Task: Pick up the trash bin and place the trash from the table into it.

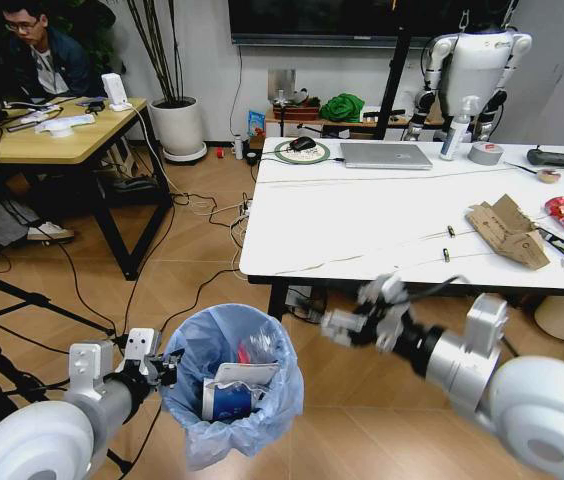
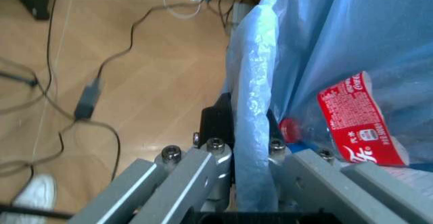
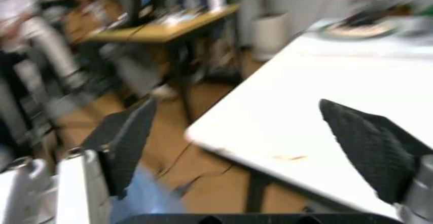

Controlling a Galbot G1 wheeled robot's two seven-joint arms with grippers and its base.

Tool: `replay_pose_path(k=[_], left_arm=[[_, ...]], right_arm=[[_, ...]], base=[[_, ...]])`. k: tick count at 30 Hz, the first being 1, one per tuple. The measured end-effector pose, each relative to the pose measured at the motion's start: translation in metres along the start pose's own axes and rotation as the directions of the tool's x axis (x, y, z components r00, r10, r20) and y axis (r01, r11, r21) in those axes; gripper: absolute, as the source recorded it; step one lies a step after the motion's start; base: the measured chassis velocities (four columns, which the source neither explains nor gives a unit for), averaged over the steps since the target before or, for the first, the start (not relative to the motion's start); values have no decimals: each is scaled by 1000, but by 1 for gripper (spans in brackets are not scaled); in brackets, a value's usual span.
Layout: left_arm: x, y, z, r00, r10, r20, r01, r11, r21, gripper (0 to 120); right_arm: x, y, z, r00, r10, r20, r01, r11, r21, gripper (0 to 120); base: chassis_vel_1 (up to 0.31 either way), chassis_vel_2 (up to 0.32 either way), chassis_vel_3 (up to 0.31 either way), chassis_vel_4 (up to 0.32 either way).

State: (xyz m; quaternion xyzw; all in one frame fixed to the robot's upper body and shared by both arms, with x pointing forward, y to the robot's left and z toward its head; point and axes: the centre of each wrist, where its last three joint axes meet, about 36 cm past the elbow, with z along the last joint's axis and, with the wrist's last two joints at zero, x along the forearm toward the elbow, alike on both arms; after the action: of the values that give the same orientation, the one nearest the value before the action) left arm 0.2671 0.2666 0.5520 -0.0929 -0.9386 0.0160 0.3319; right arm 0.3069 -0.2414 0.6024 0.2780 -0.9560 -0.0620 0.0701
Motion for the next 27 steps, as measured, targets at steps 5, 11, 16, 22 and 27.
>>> replay_pose_path(k=[5,11,16,22,27], left_arm=[[1,-2,12,1000,-4,8,4,1000,-4,0],[0,-4,17,1000,-4,11,4,999,33,0],[1,-5,23,1000,-14,-7,15,999,48,0],[0,-7,25,1000,-23,-3,23,998,63,0],[1,-7,28,1000,-29,2,29,997,71,0]], right_arm=[[8,-8,13,981,174,91,-175,985,2,100],[12,-12,36,928,335,163,-342,940,13,100],[14,2,54,891,427,152,-422,904,-62,100],[21,14,61,881,450,148,-443,893,-83,100],[23,16,64,879,459,132,-453,888,-75,100]], base=[[0,0,0,0],[0,0,0,0],[0,0,0,0],[0,0,0,0],[0,0,0,0]])
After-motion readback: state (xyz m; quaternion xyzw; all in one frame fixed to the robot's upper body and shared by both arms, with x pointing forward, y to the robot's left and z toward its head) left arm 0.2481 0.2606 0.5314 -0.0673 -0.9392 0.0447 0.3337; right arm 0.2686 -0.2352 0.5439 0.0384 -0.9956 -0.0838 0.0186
